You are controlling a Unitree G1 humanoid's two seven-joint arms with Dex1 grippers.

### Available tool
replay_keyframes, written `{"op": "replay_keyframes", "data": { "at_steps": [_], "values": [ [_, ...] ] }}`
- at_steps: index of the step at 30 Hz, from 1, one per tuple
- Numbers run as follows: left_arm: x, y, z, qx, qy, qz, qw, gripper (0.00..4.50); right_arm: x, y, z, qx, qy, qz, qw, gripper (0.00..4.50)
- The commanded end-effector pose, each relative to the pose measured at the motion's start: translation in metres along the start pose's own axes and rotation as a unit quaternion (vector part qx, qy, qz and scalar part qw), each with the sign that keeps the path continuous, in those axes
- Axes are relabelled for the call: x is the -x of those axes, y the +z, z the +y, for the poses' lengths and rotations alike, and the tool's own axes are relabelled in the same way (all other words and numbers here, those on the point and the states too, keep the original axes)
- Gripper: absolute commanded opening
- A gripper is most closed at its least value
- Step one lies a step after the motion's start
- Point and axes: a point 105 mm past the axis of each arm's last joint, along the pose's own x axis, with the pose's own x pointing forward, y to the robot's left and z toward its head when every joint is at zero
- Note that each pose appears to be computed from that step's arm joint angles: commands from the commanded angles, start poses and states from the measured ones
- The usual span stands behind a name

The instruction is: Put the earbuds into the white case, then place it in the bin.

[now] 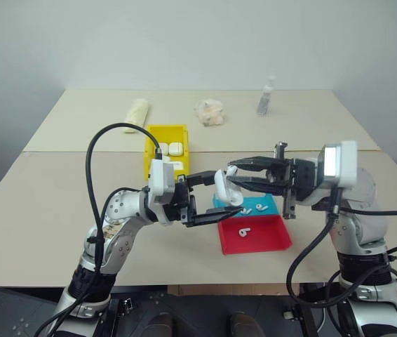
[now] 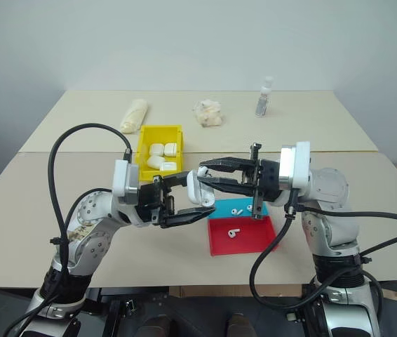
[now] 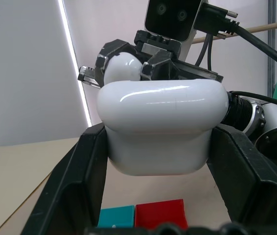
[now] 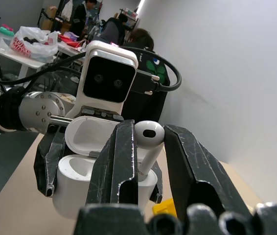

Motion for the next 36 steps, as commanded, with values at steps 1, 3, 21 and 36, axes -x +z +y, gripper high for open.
{"op": "replay_keyframes", "data": {
  "at_steps": [1,3,21,36],
  "values": [
    [-0.004,0.012,-0.002,-0.027,-0.010,-0.016,0.999,2.78,0.001,0.004,0.000,0.022,0.000,0.001,1.000,0.62],
    [-0.004,0.012,-0.002,-0.028,-0.011,-0.018,0.999,2.78,0.001,0.003,0.001,0.022,0.000,0.003,1.000,0.62],
    [0.023,-0.020,0.008,-0.037,0.026,0.059,0.997,2.78,0.017,0.016,-0.006,0.038,0.025,0.042,0.998,2.58],
    [0.080,-0.053,-0.010,-0.040,0.130,0.162,0.977,2.78,0.074,-0.070,-0.056,0.033,0.191,0.541,0.819,2.58]
  ]
}}
